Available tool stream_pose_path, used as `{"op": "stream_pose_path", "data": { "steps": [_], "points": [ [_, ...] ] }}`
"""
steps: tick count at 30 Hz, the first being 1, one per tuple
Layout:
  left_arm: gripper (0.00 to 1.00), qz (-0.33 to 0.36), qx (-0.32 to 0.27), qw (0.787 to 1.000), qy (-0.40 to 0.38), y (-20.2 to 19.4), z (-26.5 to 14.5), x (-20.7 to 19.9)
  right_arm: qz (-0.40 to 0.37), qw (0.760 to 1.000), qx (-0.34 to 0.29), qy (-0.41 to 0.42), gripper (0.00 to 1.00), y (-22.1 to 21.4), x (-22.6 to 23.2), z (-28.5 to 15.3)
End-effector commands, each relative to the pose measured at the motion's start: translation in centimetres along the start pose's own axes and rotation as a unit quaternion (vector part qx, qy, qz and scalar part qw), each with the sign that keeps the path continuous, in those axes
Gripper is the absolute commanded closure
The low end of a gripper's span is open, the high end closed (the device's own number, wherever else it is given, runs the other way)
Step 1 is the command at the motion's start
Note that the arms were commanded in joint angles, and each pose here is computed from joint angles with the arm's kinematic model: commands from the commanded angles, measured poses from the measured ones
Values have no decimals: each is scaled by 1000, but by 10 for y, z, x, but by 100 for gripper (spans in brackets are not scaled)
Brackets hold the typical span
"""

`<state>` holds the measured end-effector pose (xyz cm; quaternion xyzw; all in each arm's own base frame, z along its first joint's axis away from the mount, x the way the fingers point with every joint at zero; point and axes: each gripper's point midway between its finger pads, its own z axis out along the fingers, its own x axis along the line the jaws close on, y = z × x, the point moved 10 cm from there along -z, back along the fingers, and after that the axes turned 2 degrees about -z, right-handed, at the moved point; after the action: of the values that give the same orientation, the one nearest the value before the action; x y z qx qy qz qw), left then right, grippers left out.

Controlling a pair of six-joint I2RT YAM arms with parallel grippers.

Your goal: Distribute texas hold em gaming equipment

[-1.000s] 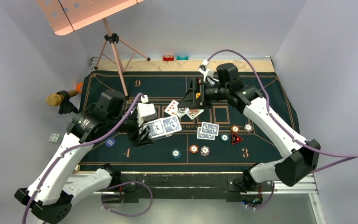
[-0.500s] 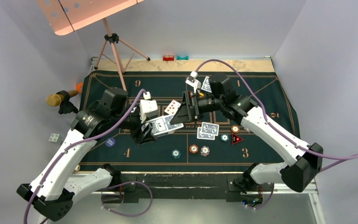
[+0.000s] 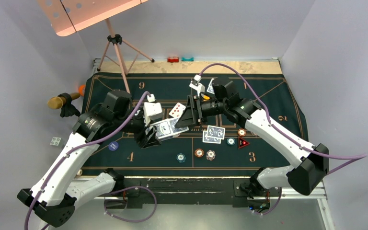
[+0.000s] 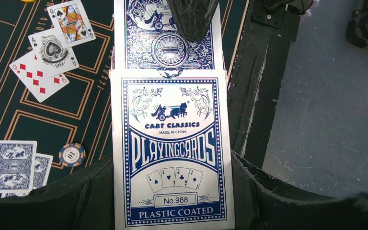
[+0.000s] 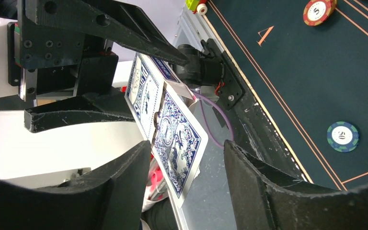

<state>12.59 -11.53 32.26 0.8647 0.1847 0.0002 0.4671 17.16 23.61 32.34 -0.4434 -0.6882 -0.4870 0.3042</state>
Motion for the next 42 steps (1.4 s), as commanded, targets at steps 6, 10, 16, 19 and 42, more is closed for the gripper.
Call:
{"op": "stream_pose_path", "data": {
  "steps": [6, 10, 16, 19, 42],
  "points": [
    [100, 20, -38, 999, 7, 16, -12, -4, -4, 1000, -9, 4, 54, 3, 6, -10],
    [100, 21, -39, 999, 8, 17, -13, -4, 2, 1000, -16, -3, 56, 3, 1, -16],
    [100, 21, -36, 999, 9, 17, -13, -4, -4, 999, -33, 3, 67, 7, 6, -27],
    [100, 21, -37, 999, 10, 17, -12, -3, -6, 999, -36, 6, 72, 7, 9, -30],
    [100, 21, -39, 999, 6, 16, -15, -6, -54, 993, -83, -61, 80, 22, 21, -59]
  ]
}}
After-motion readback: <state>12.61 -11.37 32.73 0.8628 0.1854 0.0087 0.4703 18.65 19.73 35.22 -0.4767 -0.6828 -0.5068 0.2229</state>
